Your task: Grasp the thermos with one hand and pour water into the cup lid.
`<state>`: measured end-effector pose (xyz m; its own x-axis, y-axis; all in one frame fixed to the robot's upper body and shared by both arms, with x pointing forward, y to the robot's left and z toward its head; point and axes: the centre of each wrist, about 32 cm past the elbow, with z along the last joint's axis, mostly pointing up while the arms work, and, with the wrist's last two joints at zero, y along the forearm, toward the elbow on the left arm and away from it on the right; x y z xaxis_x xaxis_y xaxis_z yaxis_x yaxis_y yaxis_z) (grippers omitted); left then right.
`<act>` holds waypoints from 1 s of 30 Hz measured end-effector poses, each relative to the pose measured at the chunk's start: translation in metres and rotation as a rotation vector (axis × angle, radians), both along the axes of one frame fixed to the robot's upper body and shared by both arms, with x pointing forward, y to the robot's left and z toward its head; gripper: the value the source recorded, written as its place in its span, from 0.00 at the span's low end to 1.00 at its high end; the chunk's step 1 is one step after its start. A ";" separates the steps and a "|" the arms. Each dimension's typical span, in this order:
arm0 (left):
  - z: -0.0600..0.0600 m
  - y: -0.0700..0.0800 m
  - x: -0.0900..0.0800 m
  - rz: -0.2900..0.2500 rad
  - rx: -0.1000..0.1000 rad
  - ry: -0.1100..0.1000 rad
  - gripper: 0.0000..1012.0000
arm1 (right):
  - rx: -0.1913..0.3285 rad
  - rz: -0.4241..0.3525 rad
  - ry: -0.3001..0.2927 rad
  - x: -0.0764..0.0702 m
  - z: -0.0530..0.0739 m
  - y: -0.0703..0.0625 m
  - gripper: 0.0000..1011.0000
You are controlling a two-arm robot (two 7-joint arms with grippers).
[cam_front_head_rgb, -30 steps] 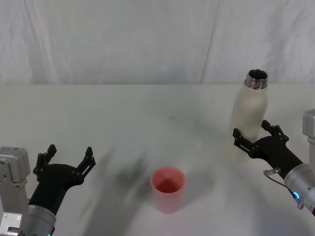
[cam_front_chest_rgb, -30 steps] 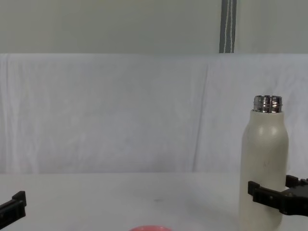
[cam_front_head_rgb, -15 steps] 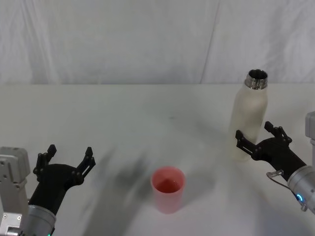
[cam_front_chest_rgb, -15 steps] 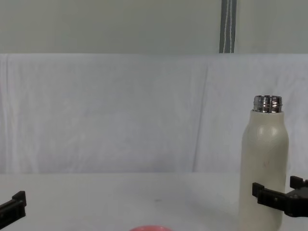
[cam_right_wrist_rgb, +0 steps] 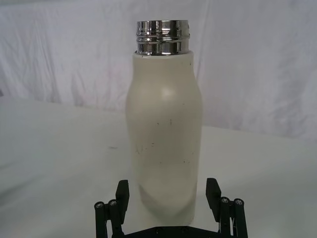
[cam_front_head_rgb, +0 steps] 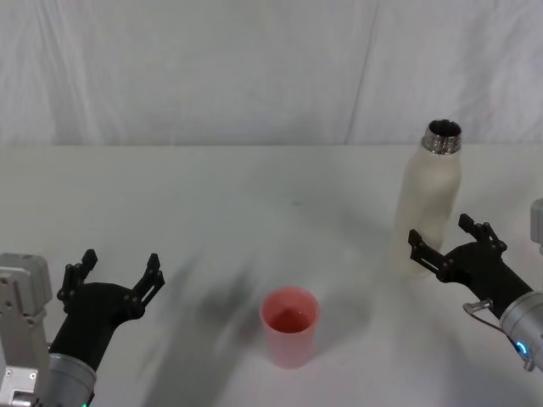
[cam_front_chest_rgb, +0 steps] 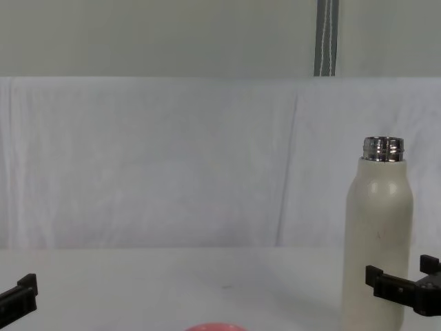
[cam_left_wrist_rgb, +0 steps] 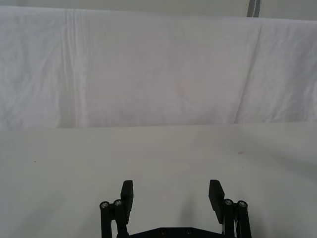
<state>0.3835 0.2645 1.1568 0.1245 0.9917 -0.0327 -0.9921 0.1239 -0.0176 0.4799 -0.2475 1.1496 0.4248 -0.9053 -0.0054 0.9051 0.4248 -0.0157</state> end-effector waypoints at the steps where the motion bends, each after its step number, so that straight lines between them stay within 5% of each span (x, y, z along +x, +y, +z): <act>1: 0.000 0.000 0.000 0.000 0.000 0.000 0.99 | 0.001 0.002 -0.001 -0.001 0.000 0.000 0.99; 30: 0.000 0.000 0.000 0.000 0.000 0.000 0.99 | 0.028 0.025 -0.095 -0.029 0.002 -0.003 0.99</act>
<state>0.3835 0.2645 1.1568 0.1244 0.9917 -0.0326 -0.9921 0.1239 -0.0176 0.4508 -0.2507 1.1521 0.4469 -0.8945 0.0105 0.8912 0.4462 0.0820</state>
